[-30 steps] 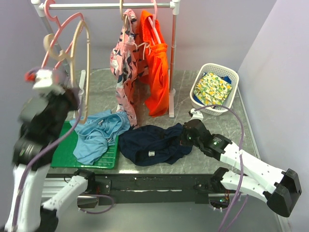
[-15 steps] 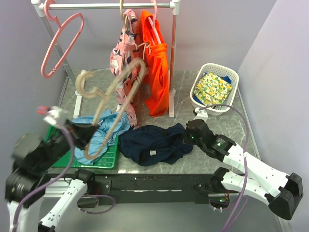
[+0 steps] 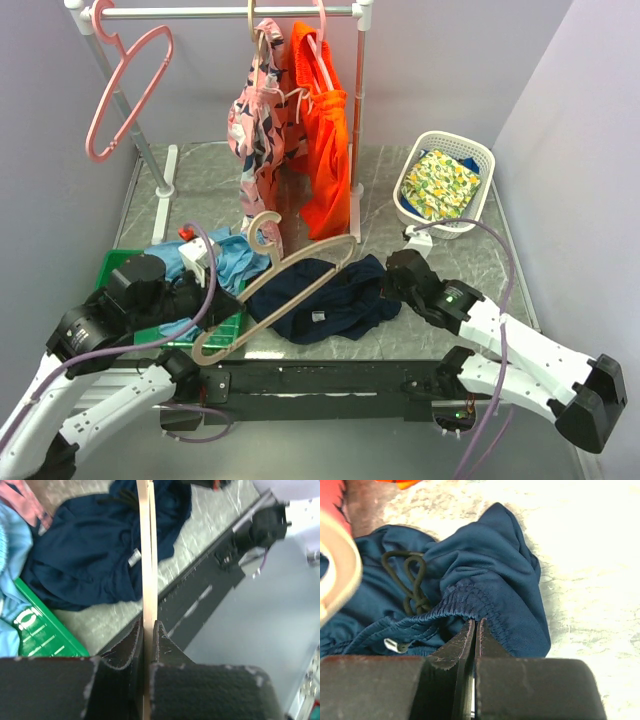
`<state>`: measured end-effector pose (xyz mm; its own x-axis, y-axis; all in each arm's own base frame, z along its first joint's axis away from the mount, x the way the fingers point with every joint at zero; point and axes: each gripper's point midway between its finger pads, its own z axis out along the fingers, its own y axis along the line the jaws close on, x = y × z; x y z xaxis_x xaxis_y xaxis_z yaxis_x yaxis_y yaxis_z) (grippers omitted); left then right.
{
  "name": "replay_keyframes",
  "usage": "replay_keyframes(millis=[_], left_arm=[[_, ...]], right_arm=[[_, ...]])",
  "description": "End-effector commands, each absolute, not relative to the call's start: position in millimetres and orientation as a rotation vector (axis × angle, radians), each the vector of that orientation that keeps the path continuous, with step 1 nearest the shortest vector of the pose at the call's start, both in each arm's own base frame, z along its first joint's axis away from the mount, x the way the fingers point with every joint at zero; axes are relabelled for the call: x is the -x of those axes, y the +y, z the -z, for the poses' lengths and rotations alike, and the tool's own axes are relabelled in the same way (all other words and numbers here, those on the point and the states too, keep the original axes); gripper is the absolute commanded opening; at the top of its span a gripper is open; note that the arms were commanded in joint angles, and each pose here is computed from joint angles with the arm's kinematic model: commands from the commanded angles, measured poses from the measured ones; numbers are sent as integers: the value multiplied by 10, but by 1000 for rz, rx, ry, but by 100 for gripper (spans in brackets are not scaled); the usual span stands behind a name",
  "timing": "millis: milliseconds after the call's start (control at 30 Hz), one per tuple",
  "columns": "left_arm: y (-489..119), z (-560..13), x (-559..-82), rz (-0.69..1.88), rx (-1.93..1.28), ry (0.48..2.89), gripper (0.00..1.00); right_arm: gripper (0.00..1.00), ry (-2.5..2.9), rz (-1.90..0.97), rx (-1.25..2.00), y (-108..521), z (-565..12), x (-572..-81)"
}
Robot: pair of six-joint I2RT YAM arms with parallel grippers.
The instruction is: Place the shorts on the hanger
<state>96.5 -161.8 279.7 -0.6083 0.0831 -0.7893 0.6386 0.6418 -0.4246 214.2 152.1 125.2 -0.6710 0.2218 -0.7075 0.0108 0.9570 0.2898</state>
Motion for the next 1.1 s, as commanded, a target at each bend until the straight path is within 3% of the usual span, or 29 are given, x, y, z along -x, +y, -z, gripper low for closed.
replay_keyframes(millis=[0, 433, 800, 1067], left_arm=[[-1611, -2761, -889, 915, -579, 2110, 1], [-1738, -2636, -698, 968, -715, 2195, 1], [-1746, -2659, -765, 832, -749, 2272, 1], [-2114, -2555, -852, 839, -794, 2279, 1]], right_arm=[[0, 2226, -335, -206, 1579, -1429, -2309], [0, 2182, -370, -221, 1608, -1659, -2354], [0, 2195, -366, -204, 1652, -1580, -2380], [0, 2155, -427, -176, 1687, -1783, -2350]])
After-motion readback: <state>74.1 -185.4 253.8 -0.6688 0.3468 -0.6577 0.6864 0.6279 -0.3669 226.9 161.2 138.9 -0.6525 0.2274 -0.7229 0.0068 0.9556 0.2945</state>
